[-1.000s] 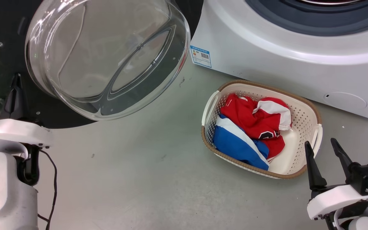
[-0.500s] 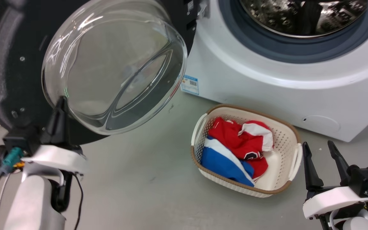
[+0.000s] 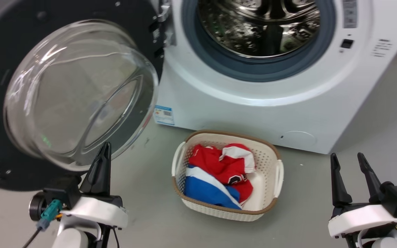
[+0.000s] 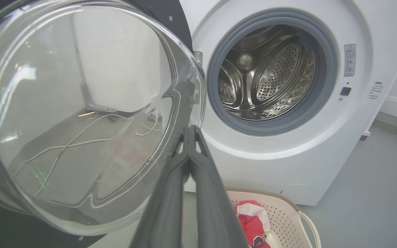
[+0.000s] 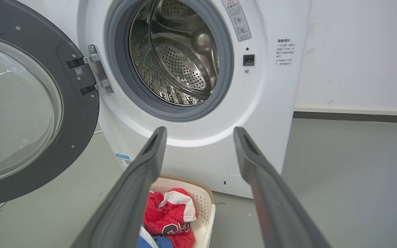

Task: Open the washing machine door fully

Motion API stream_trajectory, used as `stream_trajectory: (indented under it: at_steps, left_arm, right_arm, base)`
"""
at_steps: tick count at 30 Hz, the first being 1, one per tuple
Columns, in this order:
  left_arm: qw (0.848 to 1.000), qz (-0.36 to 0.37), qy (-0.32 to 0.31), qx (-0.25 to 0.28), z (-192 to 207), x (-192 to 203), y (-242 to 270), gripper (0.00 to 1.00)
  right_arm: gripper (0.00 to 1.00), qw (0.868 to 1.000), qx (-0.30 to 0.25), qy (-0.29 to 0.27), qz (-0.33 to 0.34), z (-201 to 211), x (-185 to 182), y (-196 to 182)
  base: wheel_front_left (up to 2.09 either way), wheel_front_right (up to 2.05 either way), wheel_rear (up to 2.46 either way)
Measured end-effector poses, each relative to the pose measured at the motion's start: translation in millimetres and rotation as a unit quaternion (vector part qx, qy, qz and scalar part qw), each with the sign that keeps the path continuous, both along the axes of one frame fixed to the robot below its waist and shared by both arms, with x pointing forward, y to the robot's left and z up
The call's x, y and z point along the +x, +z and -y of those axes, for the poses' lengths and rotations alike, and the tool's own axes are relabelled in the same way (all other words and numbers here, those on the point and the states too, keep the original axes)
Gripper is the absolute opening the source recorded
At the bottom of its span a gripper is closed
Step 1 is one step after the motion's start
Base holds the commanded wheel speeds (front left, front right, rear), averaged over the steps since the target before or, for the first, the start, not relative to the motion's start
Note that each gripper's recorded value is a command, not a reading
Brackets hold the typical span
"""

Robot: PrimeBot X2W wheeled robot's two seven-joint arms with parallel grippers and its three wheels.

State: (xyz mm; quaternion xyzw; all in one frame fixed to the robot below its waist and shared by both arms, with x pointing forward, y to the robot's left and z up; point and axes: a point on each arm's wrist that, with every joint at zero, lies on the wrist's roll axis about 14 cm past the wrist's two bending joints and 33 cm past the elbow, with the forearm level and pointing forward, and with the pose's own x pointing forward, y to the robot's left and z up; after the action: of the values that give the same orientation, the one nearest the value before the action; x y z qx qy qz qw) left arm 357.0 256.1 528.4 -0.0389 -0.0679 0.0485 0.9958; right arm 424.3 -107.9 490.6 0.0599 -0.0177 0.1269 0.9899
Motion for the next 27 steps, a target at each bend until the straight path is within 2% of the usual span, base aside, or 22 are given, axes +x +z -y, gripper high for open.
stream_trajectory:
  at_steps: [12,13,14,15,27]
  left_arm:
    - [0.997,-0.006,-0.071,-0.029,62.1,5.2,-12.2,0.0]
    - [0.997,-0.006,-0.074,-0.034,66.1,5.7,-13.0,0.44]
    - [0.996,-0.007,-0.077,-0.036,69.7,5.6,-14.1,0.93]
    - [0.996,-0.009,-0.079,-0.036,72.2,5.4,-15.2,1.0]
    - [0.994,-0.032,-0.104,-0.023,95.8,-0.5,-29.8,1.0]
  right_arm:
    - [1.0,0.997,0.006,-0.069,0.031,51.7,-38.8,23.6]
    - [1.0,0.997,0.007,-0.074,0.031,55.4,-42.3,23.4]
    - [1.0,0.996,0.007,-0.078,0.029,58.2,-45.5,22.7]
    - [1.0,0.996,0.007,-0.081,0.029,60.4,-48.3,22.1]
    - [1.0,0.995,0.008,-0.094,0.023,68.4,-58.4,18.6]
  base:
    - [0.0,0.0,0.0]
    - [0.0,0.0,0.0]
    - [0.0,0.0,0.0]
    - [0.0,0.0,0.0]
    - [0.0,0.0,0.0]
